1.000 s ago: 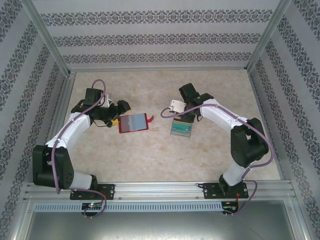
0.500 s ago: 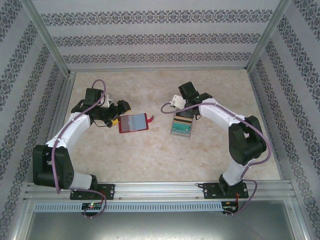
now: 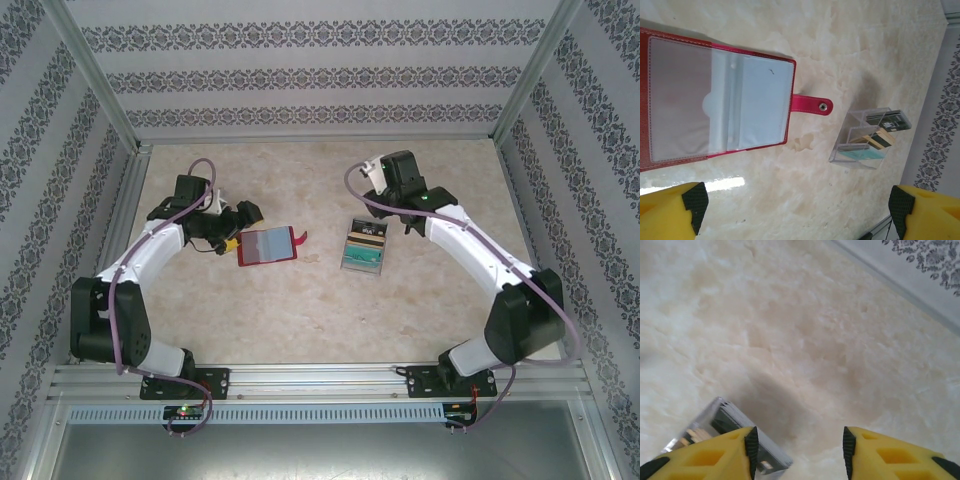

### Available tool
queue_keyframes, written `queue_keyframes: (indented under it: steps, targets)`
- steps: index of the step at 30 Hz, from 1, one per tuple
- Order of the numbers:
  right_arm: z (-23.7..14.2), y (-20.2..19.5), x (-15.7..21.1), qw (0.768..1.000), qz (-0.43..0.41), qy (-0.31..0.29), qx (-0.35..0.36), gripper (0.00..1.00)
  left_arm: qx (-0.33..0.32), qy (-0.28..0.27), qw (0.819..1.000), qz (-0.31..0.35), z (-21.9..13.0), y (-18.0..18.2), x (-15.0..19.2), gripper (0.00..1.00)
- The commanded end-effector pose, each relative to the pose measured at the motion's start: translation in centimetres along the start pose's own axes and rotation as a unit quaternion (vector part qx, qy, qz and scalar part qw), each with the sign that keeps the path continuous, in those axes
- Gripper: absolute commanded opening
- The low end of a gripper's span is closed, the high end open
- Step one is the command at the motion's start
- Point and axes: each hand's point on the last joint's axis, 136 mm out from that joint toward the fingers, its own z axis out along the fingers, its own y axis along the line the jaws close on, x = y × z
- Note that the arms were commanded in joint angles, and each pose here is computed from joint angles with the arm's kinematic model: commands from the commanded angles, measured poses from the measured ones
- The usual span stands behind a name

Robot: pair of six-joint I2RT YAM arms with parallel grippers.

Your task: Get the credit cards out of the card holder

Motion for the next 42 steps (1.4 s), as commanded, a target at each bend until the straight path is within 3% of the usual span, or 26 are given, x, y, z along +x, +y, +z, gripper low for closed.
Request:
queue_keyframes:
  steps: [1,3,4,5,11,16,19,23,27,34,42]
  targets:
    - [-0.2,2.2,0.0,0.994,0.099,-0.015,-0.042,0.55,-0.016,0.002,1.0,0.019,0.4,-0.1,-0.5,0.94]
    - [-0.3,2.3,0.4,0.99,0.134,-0.018,-0.038,0.71,-0.035,0.005,0.999,0.024,0.6,0.5,-0.7,0.96]
    - [-0.4,2.4,0.7,0.988,0.15,-0.023,-0.038,0.95,-0.046,0.005,0.999,0.026,0.7,0.9,-0.9,0.99]
    - [-0.5,2.3,1.0,0.986,0.161,-0.026,-0.033,0.98,-0.056,0.003,0.998,0.027,0.7,1.2,-1.0,1.0]
    - [-2.1,-0.2,3.4,0.977,0.199,-0.071,0.034,0.98,-0.131,-0.048,0.99,0.033,-0.6,2.9,-3.0,1.0]
    - [-4.3,-3.1,5.6,0.967,0.211,-0.105,0.099,0.98,-0.197,-0.125,0.972,0.037,-3.1,3.9,-5.6,1.0]
    - [-4.9,-4.0,7.1,0.963,0.224,-0.106,0.107,0.98,-0.197,-0.141,0.969,0.041,-3.6,3.5,-6.2,1.0]
    - [-5.0,-3.8,8.2,0.96,0.245,-0.102,0.092,0.98,-0.156,-0.108,0.981,0.029,-2.0,2.4,-5.7,0.99]
    - [-4.8,-3.4,8.2,0.957,0.259,-0.105,0.077,0.98,-0.085,-0.056,0.995,0.012,1.3,0.7,-4.2,0.85]
    - [-3.5,0.1,6.2,0.957,0.278,-0.086,-0.019,0.98,-0.103,0.0,0.993,0.049,6.3,-0.9,-2.0,0.64]
    - [-1.7,7.1,1.5,0.957,0.269,-0.042,-0.104,0.98,-0.134,-0.006,0.99,0.043,5.8,0.9,-1.7,0.33]
